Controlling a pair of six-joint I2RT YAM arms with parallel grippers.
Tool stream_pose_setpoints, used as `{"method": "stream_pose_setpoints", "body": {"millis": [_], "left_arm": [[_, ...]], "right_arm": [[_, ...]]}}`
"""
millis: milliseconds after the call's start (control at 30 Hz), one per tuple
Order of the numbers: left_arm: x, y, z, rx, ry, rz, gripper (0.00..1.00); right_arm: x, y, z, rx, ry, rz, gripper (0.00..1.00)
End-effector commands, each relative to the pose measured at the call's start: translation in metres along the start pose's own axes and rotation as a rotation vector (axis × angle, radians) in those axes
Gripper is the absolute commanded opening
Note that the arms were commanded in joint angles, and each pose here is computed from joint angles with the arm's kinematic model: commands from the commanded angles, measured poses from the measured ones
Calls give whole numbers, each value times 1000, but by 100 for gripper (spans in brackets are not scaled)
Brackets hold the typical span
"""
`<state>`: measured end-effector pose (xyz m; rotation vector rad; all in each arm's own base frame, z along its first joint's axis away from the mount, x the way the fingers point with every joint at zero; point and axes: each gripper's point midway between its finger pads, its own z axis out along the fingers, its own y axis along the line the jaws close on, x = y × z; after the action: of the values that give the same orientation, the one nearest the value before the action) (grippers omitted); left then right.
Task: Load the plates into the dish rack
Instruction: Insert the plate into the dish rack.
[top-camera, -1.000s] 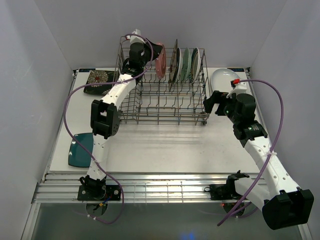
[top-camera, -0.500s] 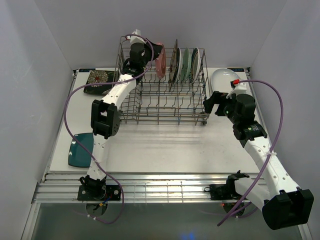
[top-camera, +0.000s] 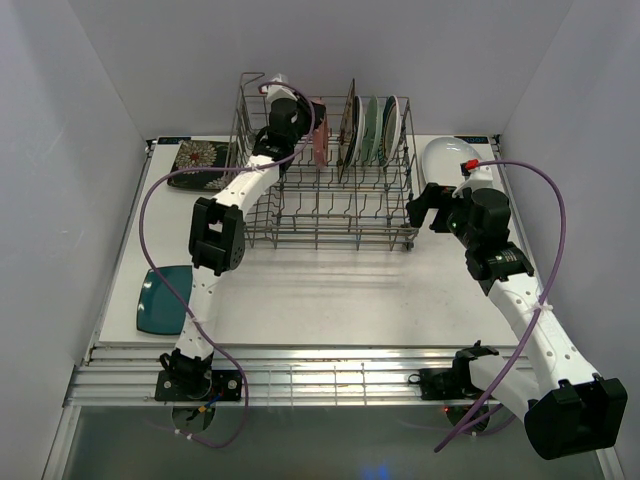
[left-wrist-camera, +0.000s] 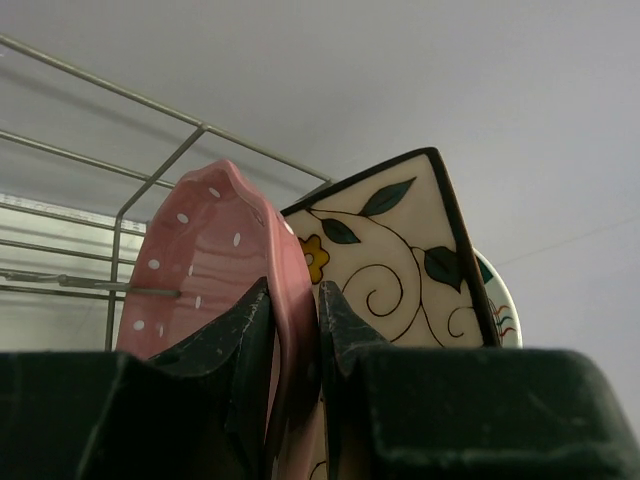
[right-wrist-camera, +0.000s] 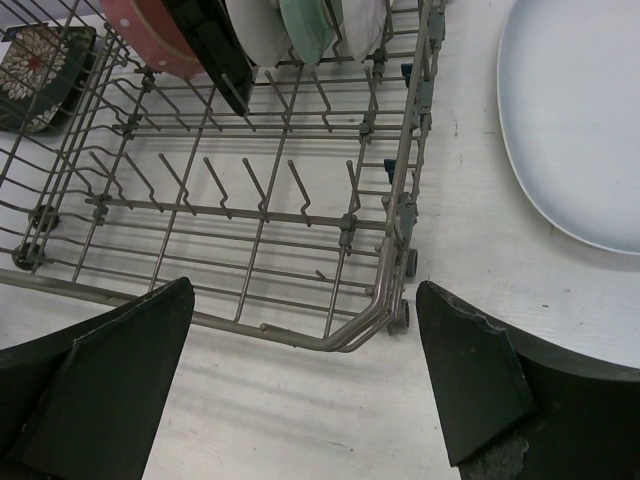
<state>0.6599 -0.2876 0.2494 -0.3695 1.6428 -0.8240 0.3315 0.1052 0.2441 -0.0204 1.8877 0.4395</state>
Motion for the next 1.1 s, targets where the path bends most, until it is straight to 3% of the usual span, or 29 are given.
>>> {"method": "stream_pose_setpoints", "body": {"millis": [0, 300, 433, 467, 567, 867, 1067], "left_arm": [[-59, -46, -11, 112, -144, 14, 0], [-48, -42, -9, 128, -123, 34, 3], [-50, -48, -10, 138, -128, 43, 24], [-51, -51, -11, 142, -131, 46, 34], [-51, -55, -11, 150, -132, 41, 46], [-64, -74, -20, 199, -137, 61, 65], [-65, -86, -30, 243, -107, 56, 65]], "right_arm": [[-17, 7, -4, -28, -64, -20, 97], [-17, 7, -4, -29, -64, -21, 97], [-18, 7, -3, -29, -64, -21, 97], [-18, 8, -4, -30, -65, -22, 97], [-17, 7, -3, -27, -60, -21, 97], [-17, 6, -3, -24, -61, -21, 97], [-18, 6, -4, -21, -61, -21, 97]]}}
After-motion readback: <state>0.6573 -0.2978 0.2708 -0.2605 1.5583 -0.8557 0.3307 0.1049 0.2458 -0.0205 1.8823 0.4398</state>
